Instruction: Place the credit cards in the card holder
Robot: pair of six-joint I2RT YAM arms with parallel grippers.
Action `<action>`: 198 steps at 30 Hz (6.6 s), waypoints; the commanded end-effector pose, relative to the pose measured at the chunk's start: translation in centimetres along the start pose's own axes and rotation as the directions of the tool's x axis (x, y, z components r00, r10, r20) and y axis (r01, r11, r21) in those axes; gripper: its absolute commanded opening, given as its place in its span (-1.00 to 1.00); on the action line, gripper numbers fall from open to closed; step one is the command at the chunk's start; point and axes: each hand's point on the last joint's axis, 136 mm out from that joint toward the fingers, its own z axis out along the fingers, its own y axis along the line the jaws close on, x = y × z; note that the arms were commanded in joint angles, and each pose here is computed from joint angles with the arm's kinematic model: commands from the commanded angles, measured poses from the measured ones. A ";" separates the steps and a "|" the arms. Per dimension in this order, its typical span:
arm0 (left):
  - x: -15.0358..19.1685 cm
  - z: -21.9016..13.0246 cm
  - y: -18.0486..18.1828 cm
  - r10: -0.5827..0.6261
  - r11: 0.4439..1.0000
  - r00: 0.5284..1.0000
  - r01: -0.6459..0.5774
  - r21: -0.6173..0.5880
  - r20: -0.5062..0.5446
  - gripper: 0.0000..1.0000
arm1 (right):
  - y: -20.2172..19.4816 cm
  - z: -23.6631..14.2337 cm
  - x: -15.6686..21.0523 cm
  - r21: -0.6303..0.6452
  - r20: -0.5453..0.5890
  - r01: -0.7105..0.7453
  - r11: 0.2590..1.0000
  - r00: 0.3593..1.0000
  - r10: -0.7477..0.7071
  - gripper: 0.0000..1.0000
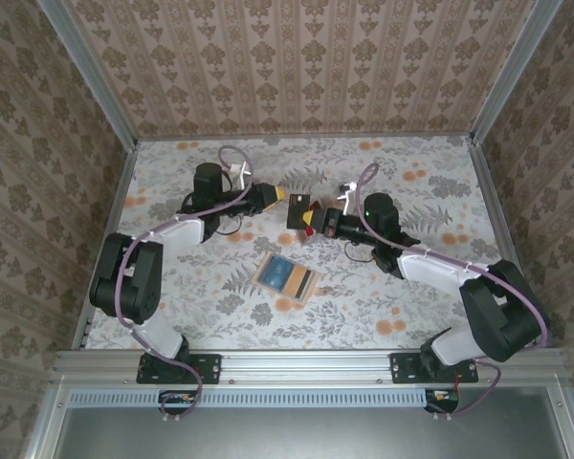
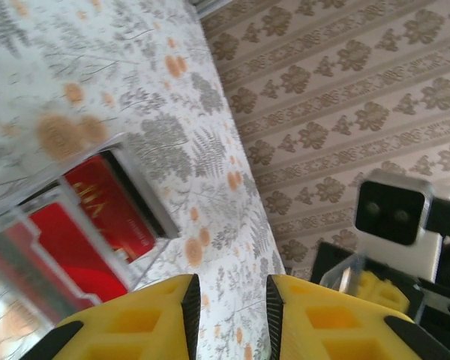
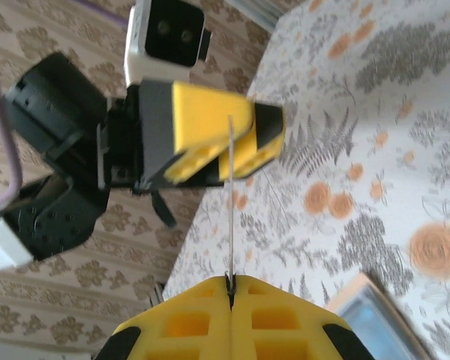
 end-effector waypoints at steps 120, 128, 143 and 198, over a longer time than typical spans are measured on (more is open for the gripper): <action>20.4 -3.4 11.1 -0.161 0.864 0.958 0.021 -0.502 -0.239 -0.59 | -9.7 -0.7 16.5 0.311 -0.112 -0.328 0.892 0.919 0.377 -1.00; 20.1 -3.0 10.6 -0.164 0.876 0.960 0.035 -0.481 -0.228 -0.61 | -8.6 -0.4 16.5 0.289 -0.132 -0.315 0.904 0.922 0.363 -1.00; 20.2 -3.4 10.3 -0.157 0.875 0.964 0.035 -0.483 -0.213 -0.62 | -7.6 -1.2 17.0 0.284 -0.146 -0.291 0.913 0.928 0.341 -1.00; 20.0 -3.2 10.1 -0.150 0.877 0.967 0.033 -0.480 -0.208 -0.62 | -10.6 -1.3 18.3 0.364 -0.108 -0.356 0.861 0.902 0.419 -1.00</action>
